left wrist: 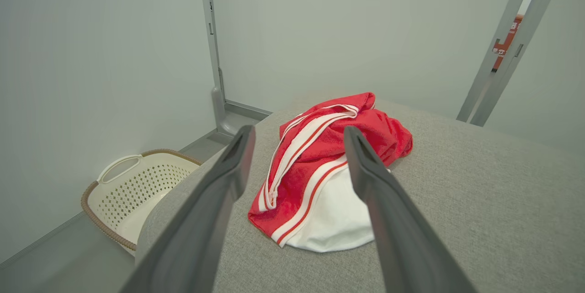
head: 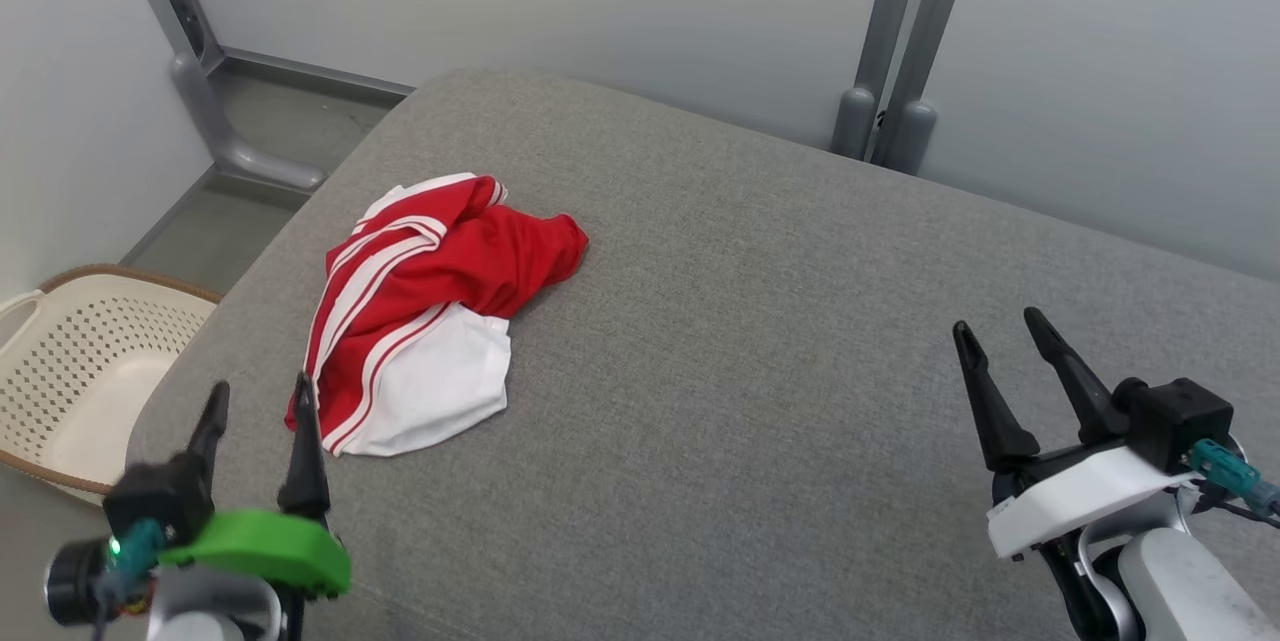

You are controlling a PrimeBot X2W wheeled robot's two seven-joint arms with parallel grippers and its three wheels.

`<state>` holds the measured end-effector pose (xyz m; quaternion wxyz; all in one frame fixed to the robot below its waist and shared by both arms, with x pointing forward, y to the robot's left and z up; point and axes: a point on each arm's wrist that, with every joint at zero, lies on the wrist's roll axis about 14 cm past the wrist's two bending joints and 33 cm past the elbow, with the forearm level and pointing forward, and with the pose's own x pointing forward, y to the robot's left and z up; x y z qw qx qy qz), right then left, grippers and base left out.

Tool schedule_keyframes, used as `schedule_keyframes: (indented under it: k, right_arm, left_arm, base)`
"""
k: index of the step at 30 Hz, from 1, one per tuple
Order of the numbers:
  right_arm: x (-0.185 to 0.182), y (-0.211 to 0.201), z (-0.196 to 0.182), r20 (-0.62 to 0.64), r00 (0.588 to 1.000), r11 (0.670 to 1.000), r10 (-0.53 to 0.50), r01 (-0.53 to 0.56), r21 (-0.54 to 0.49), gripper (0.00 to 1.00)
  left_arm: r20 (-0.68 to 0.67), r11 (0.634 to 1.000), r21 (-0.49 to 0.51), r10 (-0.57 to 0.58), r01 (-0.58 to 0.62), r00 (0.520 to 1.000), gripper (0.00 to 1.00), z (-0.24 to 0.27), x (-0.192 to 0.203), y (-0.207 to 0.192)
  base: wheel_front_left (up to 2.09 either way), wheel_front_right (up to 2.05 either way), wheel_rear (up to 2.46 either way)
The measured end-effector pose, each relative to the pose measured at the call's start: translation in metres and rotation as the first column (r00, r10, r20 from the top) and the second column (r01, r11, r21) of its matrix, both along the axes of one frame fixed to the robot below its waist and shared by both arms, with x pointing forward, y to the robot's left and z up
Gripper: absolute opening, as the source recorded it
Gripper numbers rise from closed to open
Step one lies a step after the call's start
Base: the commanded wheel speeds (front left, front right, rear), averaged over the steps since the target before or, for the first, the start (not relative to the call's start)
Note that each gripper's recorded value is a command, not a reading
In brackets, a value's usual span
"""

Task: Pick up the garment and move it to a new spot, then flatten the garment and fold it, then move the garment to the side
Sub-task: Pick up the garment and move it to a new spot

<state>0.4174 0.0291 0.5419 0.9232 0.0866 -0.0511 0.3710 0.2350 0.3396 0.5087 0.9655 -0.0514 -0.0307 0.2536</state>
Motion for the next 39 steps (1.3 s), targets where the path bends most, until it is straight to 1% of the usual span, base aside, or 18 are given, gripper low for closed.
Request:
schedule_keyframes:
  k: [1, 2, 4, 6, 8, 13, 16, 20, 23, 26, 27, 31, 34, 35, 36, 37, 38, 39]
  right_arm:
    - [0.002, -0.002, 0.000, 0.003, 1.000, 1.000, -0.006, 0.006, 0.001, 1.00]
    - [0.005, -0.005, 0.000, 0.004, 1.000, 1.000, -0.013, 0.013, 0.000, 1.00]
    - [0.010, -0.011, -0.002, 0.005, 1.000, 1.000, -0.028, 0.028, -0.001, 1.00]
    - [0.013, -0.014, -0.005, 0.001, 0.999, 0.999, -0.033, 0.033, -0.001, 1.00]
    - [0.018, -0.013, -0.004, 0.010, 1.000, 1.000, -0.027, 0.027, 0.007, 1.00]
    - [0.041, -0.025, 0.002, 0.050, 0.997, 0.999, -0.052, 0.051, 0.018, 1.00]
    - [0.054, -0.036, -0.003, 0.048, 0.996, 0.997, -0.078, 0.077, 0.021, 1.00]
    - [0.065, -0.052, -0.015, 0.029, 0.993, 0.993, -0.116, 0.115, 0.021, 1.00]
    - [0.072, -0.069, -0.023, 0.015, 0.988, 0.988, -0.156, 0.156, 0.016, 1.00]
    - [0.075, -0.086, -0.033, -0.002, 0.980, 0.980, -0.197, 0.198, 0.005, 1.00]
    - [0.076, -0.089, -0.036, -0.008, 0.978, 0.979, -0.206, 0.206, 0.002, 1.00]
    - [0.078, -0.104, -0.046, -0.028, 0.970, 0.970, -0.242, 0.242, -0.011, 1.00]
    - [0.076, -0.116, -0.053, -0.045, 0.962, 0.963, -0.270, 0.269, -0.024, 1.00]
    - [0.076, -0.119, -0.054, -0.051, 0.959, 0.960, -0.279, 0.278, -0.027, 1.00]
    - [0.075, -0.121, -0.056, -0.054, 0.957, 0.959, -0.284, 0.283, -0.030, 1.00]
    - [0.074, -0.123, -0.056, -0.058, 0.955, 0.957, -0.290, 0.289, -0.032, 1.00]
    - [0.073, -0.125, -0.056, -0.060, 0.954, 0.956, -0.294, 0.292, -0.034, 1.00]
    - [0.071, -0.125, -0.055, -0.060, 0.953, 0.955, -0.296, 0.295, -0.033, 1.00]
  left_arm:
    - [-0.003, 1.000, -0.010, -0.011, 0.011, 1.000, 1.00, 0.005, 0.008, 0.004]
    - [-0.011, 0.999, -0.047, -0.021, 0.021, 1.000, 1.00, 0.008, 0.017, 0.009]
    - [-0.081, 0.997, -0.062, -0.052, 0.047, 0.995, 1.00, 0.004, 0.029, 0.015]
    - [-0.086, 0.992, -0.117, -0.058, 0.048, 0.995, 1.00, 0.008, 0.042, 0.025]
    - [-0.143, 0.995, -0.076, -0.069, 0.059, 0.987, 1.00, 0.014, 0.054, 0.038]
    - [-0.165, 0.990, -0.115, -0.098, 0.079, 0.981, 1.00, 0.022, 0.097, 0.052]
    - [-0.205, 0.983, -0.160, -0.122, 0.089, 0.971, 1.00, 0.013, 0.125, 0.054]
    - [-0.298, 0.970, -0.225, -0.161, 0.095, 0.941, 1.00, -0.016, 0.154, 0.051]
    - [-0.373, 0.949, -0.298, -0.217, 0.105, 0.902, 1.00, -0.046, 0.171, 0.037]
    - [-0.504, 0.919, -0.378, -0.302, 0.108, 0.809, 1.00, -0.092, 0.175, 0.013]
    - [-0.521, 0.911, -0.399, -0.320, 0.105, 0.791, 1.00, -0.102, 0.175, 0.008]
    - [-0.603, 0.887, -0.454, -0.373, 0.080, 0.705, 1.00, -0.140, 0.171, -0.008]
    - [-0.631, 0.880, -0.468, -0.393, 0.076, 0.669, 1.00, -0.154, 0.170, -0.014]
    - [-0.636, 0.884, -0.461, -0.390, 0.077, 0.666, 0.83, -0.156, 0.171, -0.012]
    - [-0.638, 0.886, -0.457, -0.389, 0.079, 0.665, 0.49, -0.157, 0.171, -0.012]
    - [-0.636, 0.889, -0.450, -0.386, 0.086, 0.668, 0.18, -0.157, 0.172, -0.012]
    - [-0.632, 0.892, -0.442, -0.381, 0.090, 0.675, 0.00, -0.155, 0.173, -0.010]
    - [-0.631, 0.896, -0.433, -0.377, 0.094, 0.678, 0.00, -0.154, 0.172, -0.008]
  base:
    - [0.00, 0.00, 0.00]
    - [0.00, 0.00, 0.00]
    - [0.00, 0.00, 0.00]
    - [0.00, 0.00, 0.00]
    - [0.00, 0.00, 0.00]
    - [0.00, 0.00, 0.00]
    - [0.00, 0.00, 0.00]
    - [0.00, 0.00, 0.00]
    - [0.00, 0.00, 0.00]
    - [0.00, 0.00, 0.00]
    - [0.00, 0.00, 0.00]
    - [0.00, 0.00, 0.00]
    - [0.00, 0.00, 0.00]
    - [0.00, 0.00, 0.00]
    - [0.00, 0.00, 0.00]
    - [0.00, 0.00, 0.00]
    - [0.00, 0.00, 0.00]
    - [0.00, 0.00, 0.00]
